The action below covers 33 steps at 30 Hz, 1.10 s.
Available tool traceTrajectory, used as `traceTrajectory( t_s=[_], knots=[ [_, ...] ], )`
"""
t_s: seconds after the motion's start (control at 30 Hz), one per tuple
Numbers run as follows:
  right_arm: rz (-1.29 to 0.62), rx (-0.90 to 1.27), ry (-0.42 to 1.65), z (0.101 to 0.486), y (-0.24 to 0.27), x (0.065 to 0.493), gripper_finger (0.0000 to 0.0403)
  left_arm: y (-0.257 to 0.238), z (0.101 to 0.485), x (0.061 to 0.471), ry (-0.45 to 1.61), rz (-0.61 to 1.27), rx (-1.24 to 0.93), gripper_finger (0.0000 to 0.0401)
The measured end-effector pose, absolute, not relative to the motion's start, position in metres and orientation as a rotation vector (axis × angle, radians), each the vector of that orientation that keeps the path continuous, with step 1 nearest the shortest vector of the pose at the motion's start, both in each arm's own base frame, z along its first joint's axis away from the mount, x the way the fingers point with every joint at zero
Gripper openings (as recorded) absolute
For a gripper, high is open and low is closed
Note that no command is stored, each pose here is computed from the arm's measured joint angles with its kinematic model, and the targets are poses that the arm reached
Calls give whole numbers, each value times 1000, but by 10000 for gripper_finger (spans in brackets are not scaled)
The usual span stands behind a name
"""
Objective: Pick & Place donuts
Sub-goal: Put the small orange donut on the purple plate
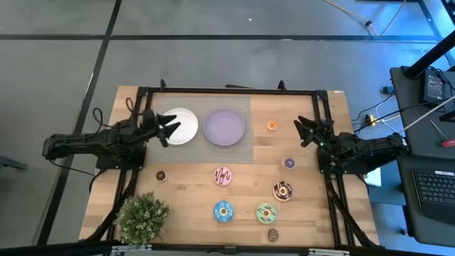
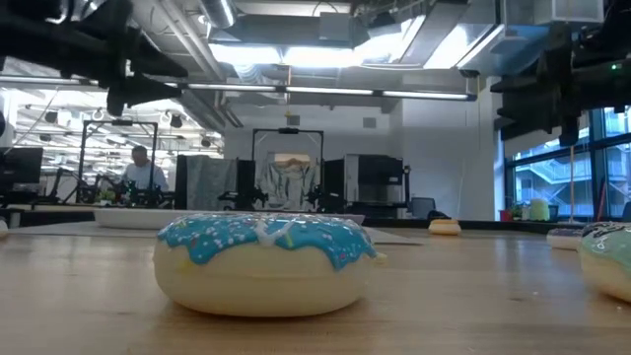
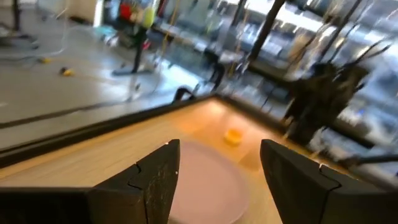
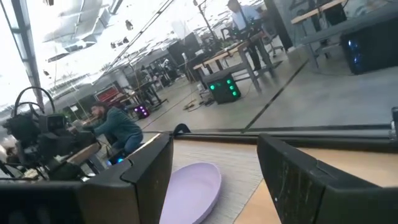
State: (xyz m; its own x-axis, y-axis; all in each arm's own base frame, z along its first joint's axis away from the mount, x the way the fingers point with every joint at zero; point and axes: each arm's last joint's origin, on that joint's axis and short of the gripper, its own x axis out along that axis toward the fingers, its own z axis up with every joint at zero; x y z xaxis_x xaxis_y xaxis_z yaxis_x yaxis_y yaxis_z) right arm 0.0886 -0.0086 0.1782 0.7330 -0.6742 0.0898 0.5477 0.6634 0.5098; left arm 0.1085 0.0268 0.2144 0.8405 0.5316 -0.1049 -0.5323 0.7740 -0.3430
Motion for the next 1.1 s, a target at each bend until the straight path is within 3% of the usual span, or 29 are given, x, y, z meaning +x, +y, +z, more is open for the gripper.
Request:
traceTrajectory(
  t_s=[0.3,0.53,0.73,0.9,1.1],
  knots=[
    [-619,642,-357,183,-8,89,234,30,238,126,56,619,-399,219],
    [-611,522,-341,234,-8,85,234,32,236,133,53,664,-459,219],
    [-752,611,-110,269,-15,96,234,33,237,138,22,676,-479,219],
    [-824,676,130,283,-29,130,234,33,239,140,-5,667,-486,219],
    [-886,804,483,268,-75,173,234,33,240,141,-9,662,-487,219]
  ],
)
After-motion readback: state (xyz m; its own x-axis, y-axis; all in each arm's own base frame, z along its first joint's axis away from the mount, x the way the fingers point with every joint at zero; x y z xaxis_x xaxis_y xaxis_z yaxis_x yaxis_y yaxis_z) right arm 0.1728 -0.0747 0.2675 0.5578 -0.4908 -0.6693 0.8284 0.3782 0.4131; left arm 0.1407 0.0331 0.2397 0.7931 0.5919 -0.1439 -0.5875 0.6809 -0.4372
